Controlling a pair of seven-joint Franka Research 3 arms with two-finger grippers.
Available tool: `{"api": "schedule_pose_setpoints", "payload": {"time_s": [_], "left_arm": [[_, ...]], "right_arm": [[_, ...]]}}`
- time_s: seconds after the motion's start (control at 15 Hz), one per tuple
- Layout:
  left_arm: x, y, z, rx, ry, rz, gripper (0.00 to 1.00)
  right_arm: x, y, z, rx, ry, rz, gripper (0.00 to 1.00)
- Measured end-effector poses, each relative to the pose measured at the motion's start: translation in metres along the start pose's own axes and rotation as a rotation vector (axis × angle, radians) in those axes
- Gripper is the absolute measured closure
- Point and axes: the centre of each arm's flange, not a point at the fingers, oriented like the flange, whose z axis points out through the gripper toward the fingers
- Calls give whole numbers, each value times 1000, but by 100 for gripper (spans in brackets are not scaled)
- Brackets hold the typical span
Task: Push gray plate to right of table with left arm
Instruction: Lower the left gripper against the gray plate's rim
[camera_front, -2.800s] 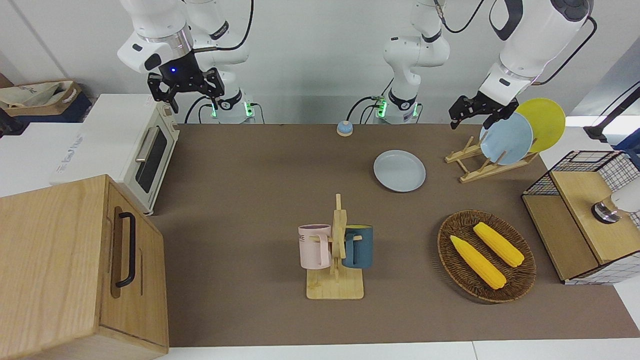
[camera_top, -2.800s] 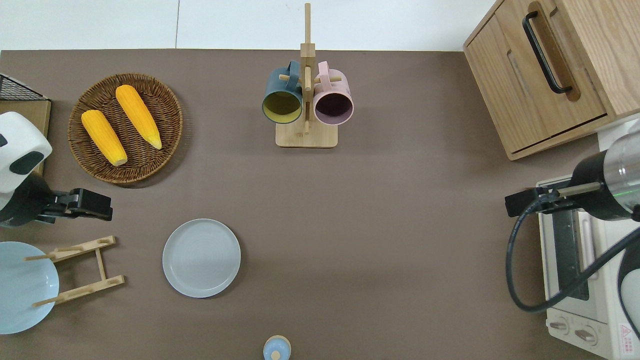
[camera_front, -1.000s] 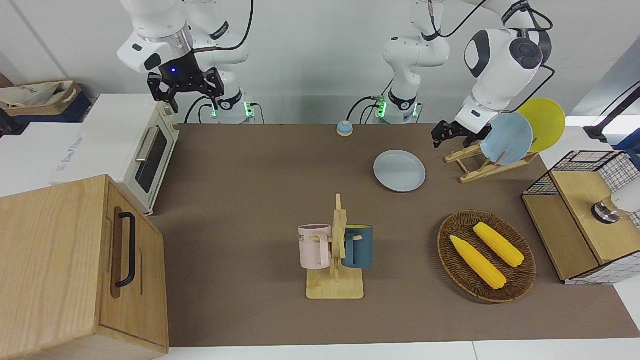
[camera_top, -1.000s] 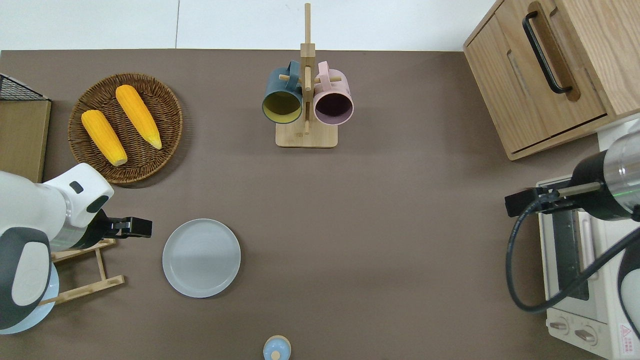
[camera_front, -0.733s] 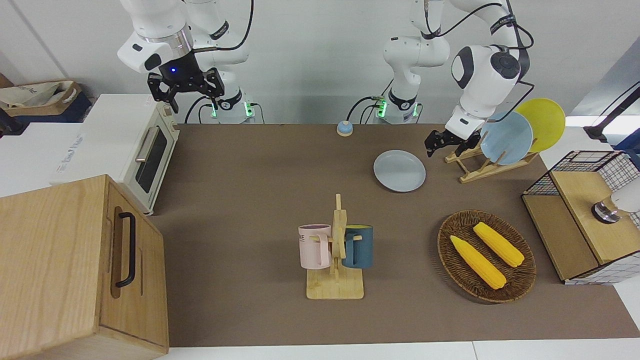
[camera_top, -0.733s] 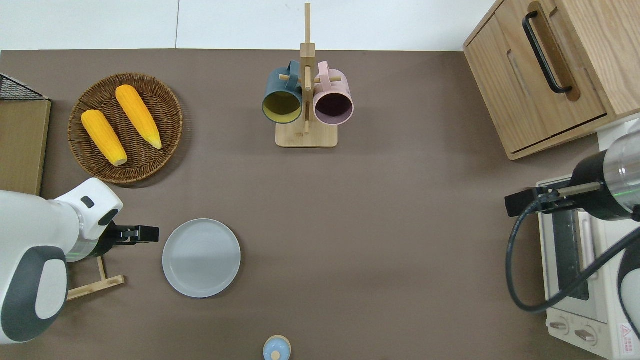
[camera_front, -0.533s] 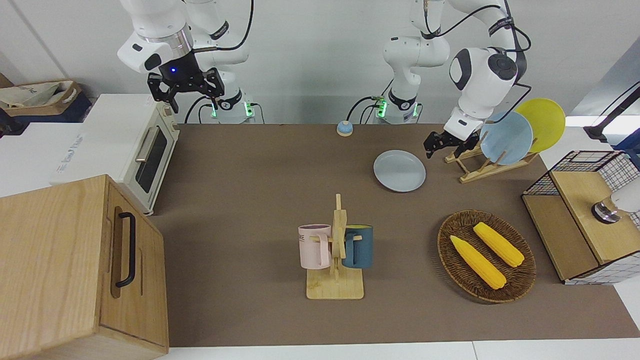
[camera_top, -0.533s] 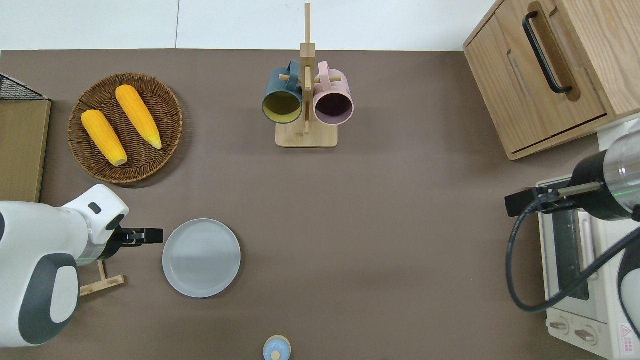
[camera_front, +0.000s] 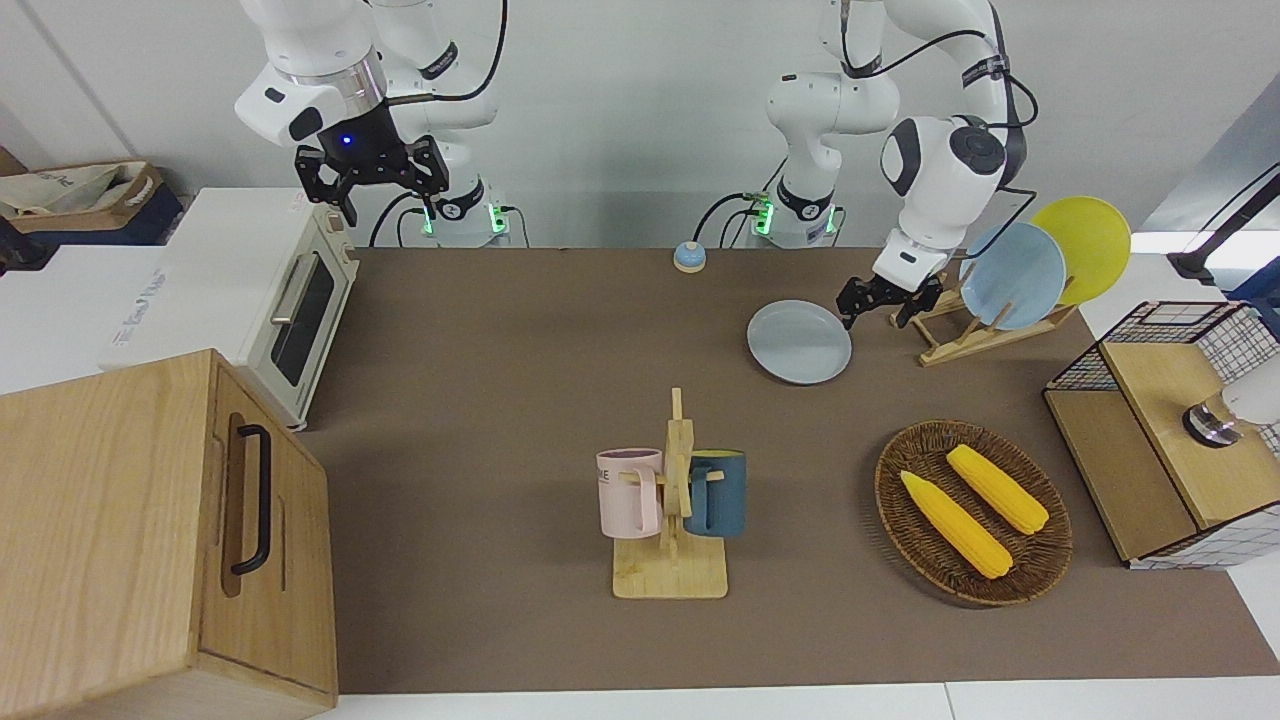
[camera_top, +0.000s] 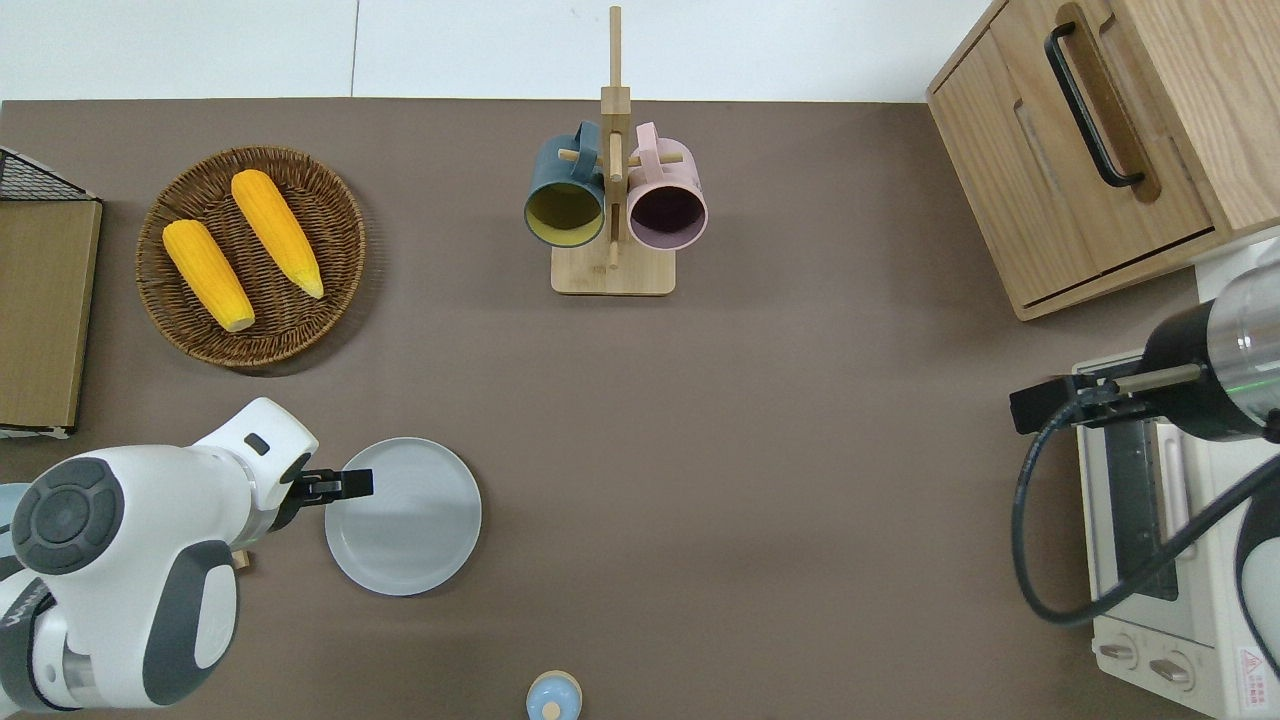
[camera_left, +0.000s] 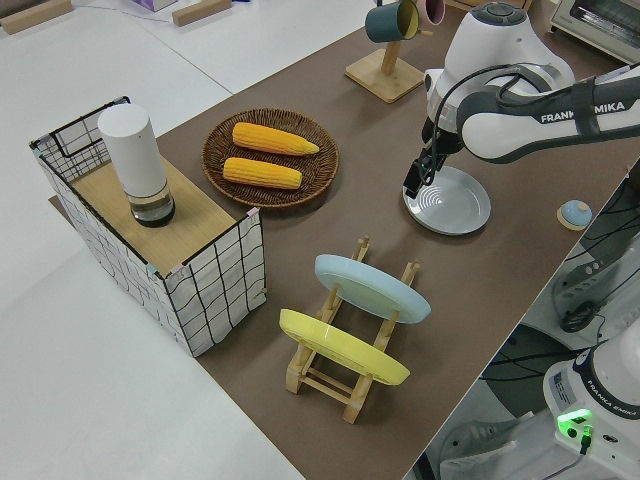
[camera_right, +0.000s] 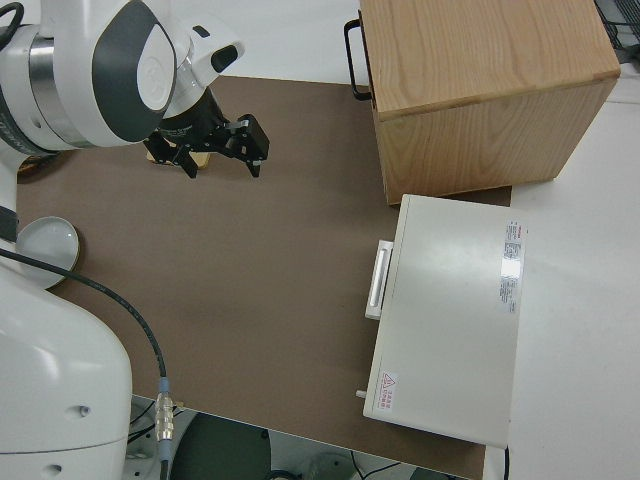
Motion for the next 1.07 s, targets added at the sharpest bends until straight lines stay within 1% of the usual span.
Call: {"api": "schedule_pose_setpoints", "payload": {"time_s": [0.4,0.6,0.87,1.07], "left_arm": [[-11,-1,19,-1,29,-14,0],[-14,-2,27,-1,29,-15,0],[-16,-3,41,-1,44,-16,0],[-17,-4,54,0,44,-17,2]], "right_arm": [[0,0,0,0,0,0,1],[0,0,0,0,0,0,1],[0,0,0,0,0,0,1],[0,0,0,0,0,0,1]]}}
